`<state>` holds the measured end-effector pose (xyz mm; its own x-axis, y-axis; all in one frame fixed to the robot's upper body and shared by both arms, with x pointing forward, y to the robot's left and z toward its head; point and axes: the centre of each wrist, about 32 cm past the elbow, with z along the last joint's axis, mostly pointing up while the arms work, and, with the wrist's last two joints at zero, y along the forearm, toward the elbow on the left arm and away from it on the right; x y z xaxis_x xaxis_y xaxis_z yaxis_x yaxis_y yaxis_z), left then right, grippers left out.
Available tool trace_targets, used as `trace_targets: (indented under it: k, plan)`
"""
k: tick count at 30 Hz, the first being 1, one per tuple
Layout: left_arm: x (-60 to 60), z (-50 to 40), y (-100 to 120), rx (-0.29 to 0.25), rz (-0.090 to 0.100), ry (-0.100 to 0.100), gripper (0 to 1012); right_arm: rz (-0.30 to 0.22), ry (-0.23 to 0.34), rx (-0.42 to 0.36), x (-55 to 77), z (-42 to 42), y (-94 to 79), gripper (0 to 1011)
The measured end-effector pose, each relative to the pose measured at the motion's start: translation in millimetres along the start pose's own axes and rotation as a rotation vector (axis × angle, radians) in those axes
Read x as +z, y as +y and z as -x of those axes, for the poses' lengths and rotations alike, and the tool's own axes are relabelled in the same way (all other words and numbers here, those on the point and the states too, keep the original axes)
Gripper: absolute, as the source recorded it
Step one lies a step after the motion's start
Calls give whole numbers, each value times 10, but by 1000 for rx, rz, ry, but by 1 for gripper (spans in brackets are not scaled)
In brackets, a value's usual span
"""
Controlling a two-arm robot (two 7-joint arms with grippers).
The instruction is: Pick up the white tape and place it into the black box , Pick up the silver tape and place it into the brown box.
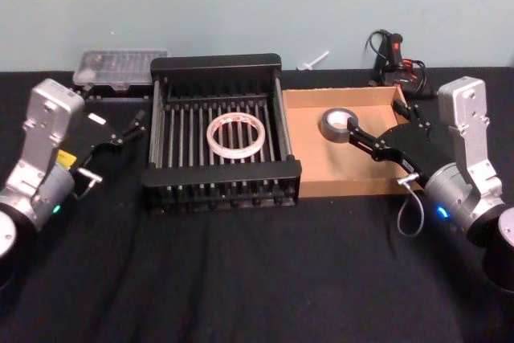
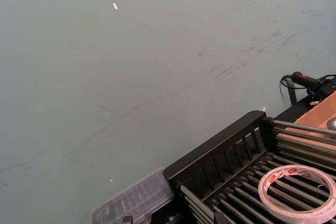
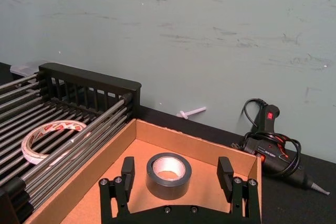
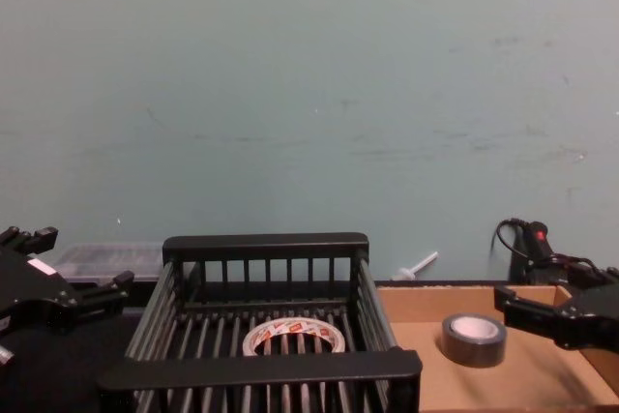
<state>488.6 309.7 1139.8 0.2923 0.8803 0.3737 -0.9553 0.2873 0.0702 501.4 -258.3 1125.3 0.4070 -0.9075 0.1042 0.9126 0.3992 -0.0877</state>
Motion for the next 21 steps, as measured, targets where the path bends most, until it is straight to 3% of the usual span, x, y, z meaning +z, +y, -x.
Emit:
trace_targets:
  k: [21]
  plan:
    - [0,0,0,0,0,0,1001,0,0,0,0,0,0,1002]
